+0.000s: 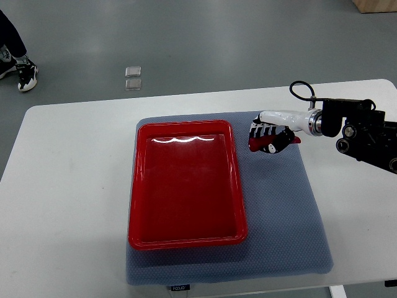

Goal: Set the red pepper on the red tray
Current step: 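Lift the red pepper with the right hand toward the tray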

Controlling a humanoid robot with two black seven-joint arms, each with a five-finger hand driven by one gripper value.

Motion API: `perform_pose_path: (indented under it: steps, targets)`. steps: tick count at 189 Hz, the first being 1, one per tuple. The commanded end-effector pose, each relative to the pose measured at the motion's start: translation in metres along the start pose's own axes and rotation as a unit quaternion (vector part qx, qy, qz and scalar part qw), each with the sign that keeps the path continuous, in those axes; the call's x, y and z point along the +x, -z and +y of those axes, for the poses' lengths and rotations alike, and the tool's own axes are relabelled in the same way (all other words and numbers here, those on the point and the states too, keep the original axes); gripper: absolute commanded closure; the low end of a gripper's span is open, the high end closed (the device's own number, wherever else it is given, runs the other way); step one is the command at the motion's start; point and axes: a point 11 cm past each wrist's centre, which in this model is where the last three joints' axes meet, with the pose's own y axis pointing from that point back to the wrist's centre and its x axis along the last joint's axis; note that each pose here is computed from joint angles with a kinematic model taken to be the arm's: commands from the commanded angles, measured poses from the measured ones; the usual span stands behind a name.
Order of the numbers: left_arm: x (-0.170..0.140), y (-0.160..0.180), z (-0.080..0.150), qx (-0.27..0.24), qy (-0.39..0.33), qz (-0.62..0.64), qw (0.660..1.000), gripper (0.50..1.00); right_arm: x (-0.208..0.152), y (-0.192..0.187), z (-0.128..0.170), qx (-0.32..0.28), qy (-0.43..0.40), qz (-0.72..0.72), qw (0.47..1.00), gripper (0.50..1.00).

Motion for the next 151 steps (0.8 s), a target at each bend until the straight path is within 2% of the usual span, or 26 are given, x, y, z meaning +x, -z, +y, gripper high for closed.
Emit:
perform_pose_path:
  steps: [1,13,14,16,61,96,123,136,137,151]
  targets:
    - [0.001,0.000,0.000,0.000,-0.002,0.000,1.000,0.500,0.030,0.007,0.010,0.006,-0.021,0.013,1.000,1.000]
    - [0.001,0.000,0.000,0.000,-0.002,0.000,1.000,0.500,0.033,0.007,0.012,0.006,-0.023,0.013,1.000,1.000]
    - [0.002,0.000,0.000,0.000,-0.002,0.000,1.000,0.500,0.048,0.016,0.016,0.014,-0.029,0.019,0.999,1.000]
    - [0.002,0.000,0.000,0.000,-0.003,0.000,1.000,0.500,0.052,0.018,0.016,0.016,-0.030,0.021,0.999,1.000]
    - [0.002,0.000,0.000,0.000,-0.003,0.000,1.000,0.500,0.097,0.067,0.016,0.047,-0.048,0.067,0.995,1.000]
    - [0.001,0.000,0.000,0.000,-0.002,-0.001,1.000,0.500,0.095,0.110,-0.009,0.068,-0.027,0.106,0.992,1.000]
    - [-0.001,-0.001,0.000,-0.001,0.001,-0.001,1.000,0.500,0.073,0.150,-0.042,0.093,-0.006,0.114,0.989,1.000]
    - [-0.001,-0.001,0.000,-0.001,0.001,-0.001,1.000,0.500,0.071,0.153,-0.045,0.095,-0.005,0.114,0.989,1.000]
    - [-0.001,-0.001,0.000,-0.001,0.001,-0.001,1.000,0.500,0.063,0.166,-0.055,0.102,0.001,0.114,0.988,1.000]
    - [-0.002,-0.001,0.000,-0.001,0.003,-0.001,1.000,0.500,0.048,0.185,-0.069,0.114,0.011,0.112,0.987,1.000]
